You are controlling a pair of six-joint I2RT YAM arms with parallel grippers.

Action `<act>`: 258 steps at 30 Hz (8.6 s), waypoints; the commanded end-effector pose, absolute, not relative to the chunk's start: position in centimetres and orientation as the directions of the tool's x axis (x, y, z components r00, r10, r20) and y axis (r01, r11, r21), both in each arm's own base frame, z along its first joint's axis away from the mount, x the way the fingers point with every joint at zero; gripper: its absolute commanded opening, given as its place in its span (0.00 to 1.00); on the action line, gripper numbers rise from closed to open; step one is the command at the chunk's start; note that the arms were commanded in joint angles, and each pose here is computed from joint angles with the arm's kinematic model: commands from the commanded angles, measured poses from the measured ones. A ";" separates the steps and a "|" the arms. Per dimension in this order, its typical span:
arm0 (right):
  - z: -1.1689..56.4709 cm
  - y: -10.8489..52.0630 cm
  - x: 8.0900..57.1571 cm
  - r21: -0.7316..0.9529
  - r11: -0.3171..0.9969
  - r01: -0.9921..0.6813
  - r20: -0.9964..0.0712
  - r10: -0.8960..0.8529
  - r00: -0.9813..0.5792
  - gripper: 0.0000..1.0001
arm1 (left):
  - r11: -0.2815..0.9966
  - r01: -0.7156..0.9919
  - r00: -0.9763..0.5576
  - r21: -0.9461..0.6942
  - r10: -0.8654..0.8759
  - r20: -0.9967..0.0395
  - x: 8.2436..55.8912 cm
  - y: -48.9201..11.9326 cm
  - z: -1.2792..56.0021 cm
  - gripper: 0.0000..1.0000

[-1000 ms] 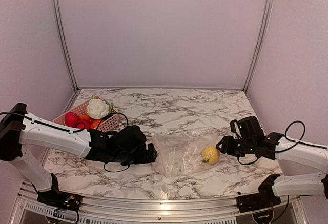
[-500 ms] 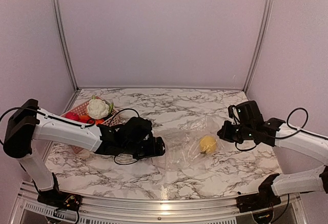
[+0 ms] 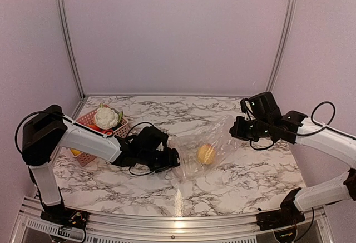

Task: Open the zip-top bag and remove the fake food
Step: Adjust the zipper food storage bag at the center of the board, then pick up the fake fruit from the zipper food storage bag, then place the fake fruit in the bin, then reset both arms

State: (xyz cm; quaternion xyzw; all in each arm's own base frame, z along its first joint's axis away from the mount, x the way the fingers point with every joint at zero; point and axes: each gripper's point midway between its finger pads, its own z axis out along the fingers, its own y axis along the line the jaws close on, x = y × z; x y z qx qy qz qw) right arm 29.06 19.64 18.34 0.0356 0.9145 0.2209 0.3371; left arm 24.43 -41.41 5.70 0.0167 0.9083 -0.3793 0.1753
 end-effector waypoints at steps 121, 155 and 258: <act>4.9 31.9 29.1 0.369 0.875 -0.312 -0.454 -0.123 -0.882 0.51 | 0.823 0.212 -0.910 -0.527 -0.029 -0.413 29.3 -44.2 4.2 0.97; 5.5 30.9 29.6 0.334 0.905 -0.263 -0.469 -0.083 -0.880 0.57 | 0.859 0.148 -0.849 -0.491 -0.144 -0.508 28.7 -36.8 9.8 0.70; 20.8 25.9 30.3 0.338 0.913 -0.231 -0.728 0.098 -0.678 0.99 | 0.902 -0.161 -0.484 -0.401 -0.426 -0.764 32.8 -14.6 23.3 0.99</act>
